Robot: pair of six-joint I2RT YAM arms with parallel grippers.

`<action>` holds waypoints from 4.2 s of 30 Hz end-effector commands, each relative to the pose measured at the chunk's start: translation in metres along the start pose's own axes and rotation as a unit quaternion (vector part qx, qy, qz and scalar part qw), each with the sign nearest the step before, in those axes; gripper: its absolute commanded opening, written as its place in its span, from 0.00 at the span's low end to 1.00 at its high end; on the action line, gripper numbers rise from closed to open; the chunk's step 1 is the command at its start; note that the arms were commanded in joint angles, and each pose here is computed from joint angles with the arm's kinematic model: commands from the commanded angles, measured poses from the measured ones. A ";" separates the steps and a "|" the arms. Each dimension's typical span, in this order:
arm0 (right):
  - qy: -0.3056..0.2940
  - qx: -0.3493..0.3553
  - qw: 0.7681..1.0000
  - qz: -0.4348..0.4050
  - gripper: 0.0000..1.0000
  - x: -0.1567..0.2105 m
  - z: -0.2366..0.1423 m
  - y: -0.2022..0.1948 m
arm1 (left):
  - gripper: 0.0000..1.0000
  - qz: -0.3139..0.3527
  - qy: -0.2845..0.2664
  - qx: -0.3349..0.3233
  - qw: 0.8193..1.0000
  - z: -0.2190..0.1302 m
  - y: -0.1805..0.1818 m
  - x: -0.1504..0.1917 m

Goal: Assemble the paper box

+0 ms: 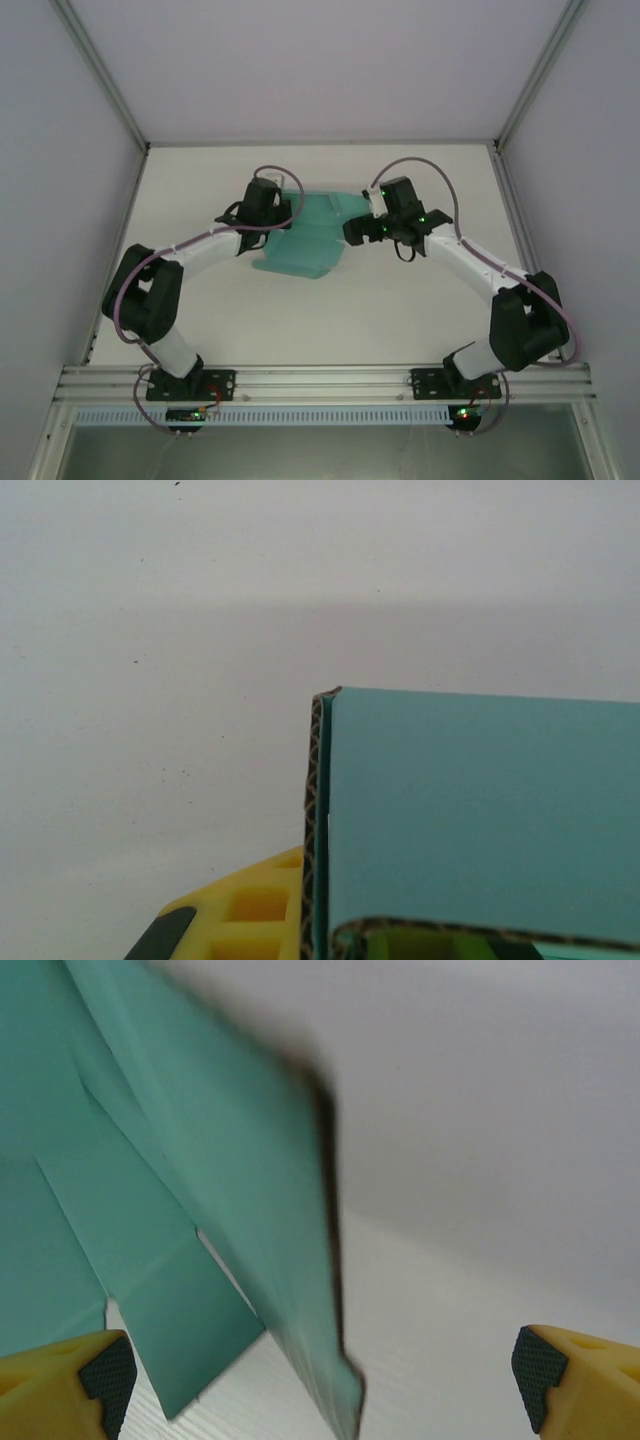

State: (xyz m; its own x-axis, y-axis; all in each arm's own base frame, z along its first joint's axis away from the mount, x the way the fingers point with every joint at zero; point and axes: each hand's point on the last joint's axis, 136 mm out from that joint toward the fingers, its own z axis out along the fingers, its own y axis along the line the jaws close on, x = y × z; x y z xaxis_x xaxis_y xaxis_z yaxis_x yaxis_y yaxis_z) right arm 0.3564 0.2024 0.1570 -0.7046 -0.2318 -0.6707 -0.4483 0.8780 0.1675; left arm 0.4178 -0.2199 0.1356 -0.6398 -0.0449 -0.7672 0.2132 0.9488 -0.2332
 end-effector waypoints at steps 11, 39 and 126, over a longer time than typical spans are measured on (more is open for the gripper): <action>0.051 -0.006 0.999 -0.009 1.00 0.045 -0.014 -0.004 | 0.01 -0.041 0.010 0.000 0.999 0.005 0.013 -0.003; -0.016 0.045 0.999 -0.022 0.99 -0.033 0.057 -0.001 | 0.01 -0.003 0.014 0.070 0.997 0.005 -0.025 0.003; -0.061 0.358 0.925 0.111 0.12 -0.017 0.060 -0.055 | 0.00 0.024 0.024 -0.003 0.999 0.007 -0.027 0.010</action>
State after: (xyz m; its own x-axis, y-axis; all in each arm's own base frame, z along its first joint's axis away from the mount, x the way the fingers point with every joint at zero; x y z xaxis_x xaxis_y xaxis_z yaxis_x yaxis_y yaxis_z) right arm 0.4211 0.2267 0.1178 -0.6591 -0.0161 -0.7519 0.0481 0.9968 -0.0635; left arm 0.4076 -0.2490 0.1210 -0.6646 0.0257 -0.7467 0.2558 0.9468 -0.1951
